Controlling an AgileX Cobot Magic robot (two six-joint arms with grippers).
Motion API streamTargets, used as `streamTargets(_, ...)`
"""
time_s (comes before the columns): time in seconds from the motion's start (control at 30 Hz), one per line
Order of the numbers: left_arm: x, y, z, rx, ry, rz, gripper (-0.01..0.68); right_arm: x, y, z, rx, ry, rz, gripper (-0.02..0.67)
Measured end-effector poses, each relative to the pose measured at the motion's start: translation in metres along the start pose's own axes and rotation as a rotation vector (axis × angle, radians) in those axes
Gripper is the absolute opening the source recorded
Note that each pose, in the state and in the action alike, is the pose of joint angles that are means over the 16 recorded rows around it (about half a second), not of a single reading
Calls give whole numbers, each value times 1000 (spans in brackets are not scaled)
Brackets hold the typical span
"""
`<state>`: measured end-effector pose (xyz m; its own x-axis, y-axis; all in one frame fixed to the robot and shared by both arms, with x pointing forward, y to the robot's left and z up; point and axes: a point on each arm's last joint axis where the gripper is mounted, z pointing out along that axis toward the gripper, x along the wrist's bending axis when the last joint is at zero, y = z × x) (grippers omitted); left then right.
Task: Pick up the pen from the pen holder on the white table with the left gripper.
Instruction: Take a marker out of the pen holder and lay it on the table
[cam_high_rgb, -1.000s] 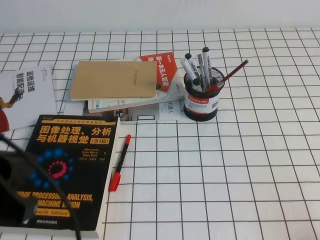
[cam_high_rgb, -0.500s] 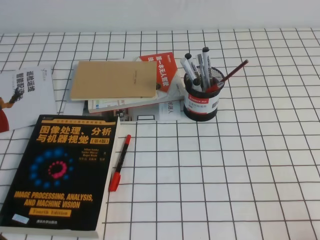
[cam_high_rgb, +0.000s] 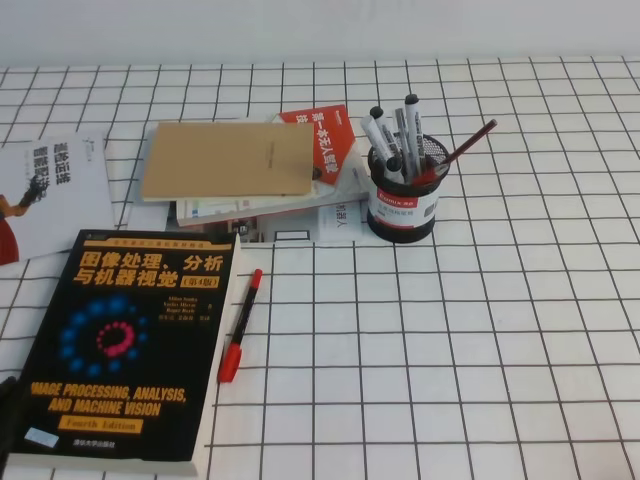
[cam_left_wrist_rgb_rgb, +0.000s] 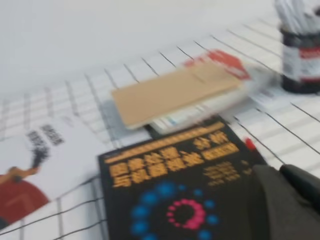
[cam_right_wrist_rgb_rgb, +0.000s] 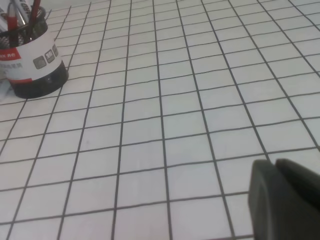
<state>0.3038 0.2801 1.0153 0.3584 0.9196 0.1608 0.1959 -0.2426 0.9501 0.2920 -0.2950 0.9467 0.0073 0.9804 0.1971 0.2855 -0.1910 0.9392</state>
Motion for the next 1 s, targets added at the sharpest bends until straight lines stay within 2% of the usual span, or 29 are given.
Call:
streamTargets(0.2,1,-32,0,-122,128,-45,-1,0,0,0,0,0,0,-16)
streamTargets(0.43,2,-53,0,-94,219,-112,-1,0,0,0,0,0,0,-16)
streamTargets(1.0,-3,-71,2,45,194,-216,-1,0,0,0,0,0,0,-16)
